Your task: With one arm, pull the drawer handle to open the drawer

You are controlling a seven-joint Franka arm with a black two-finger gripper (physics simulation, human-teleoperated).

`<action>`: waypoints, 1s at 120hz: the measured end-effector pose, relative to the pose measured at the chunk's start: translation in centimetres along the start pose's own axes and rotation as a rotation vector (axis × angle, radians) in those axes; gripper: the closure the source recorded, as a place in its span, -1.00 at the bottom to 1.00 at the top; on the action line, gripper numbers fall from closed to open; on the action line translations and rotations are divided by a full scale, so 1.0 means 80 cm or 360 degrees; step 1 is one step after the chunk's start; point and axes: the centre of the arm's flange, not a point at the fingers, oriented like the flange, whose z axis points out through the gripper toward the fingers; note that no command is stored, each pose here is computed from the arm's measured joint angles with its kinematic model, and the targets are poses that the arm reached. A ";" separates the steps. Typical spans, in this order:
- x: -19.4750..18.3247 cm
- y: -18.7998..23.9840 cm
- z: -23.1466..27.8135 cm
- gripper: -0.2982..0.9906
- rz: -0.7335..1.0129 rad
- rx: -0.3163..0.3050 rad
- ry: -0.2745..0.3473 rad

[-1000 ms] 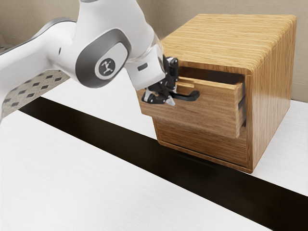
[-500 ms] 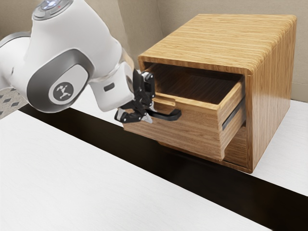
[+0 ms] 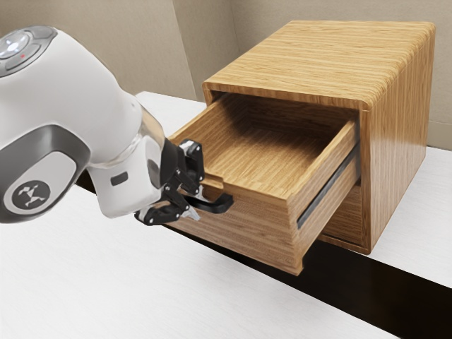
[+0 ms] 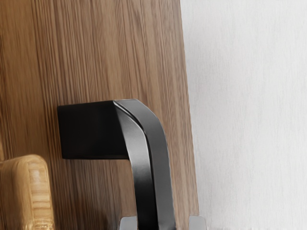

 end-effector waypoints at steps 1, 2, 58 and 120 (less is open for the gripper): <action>0.000 0.002 -0.001 0.69 -0.0001 0.0001 -0.0001; 0.000 0.004 -0.002 0.69 -0.0002 0.0002 -0.0002; -0.004 0.023 -0.007 0.51 -0.0060 -0.0058 -0.0021; -0.108 -0.132 -0.180 -0.22 -0.0583 0.0052 0.0036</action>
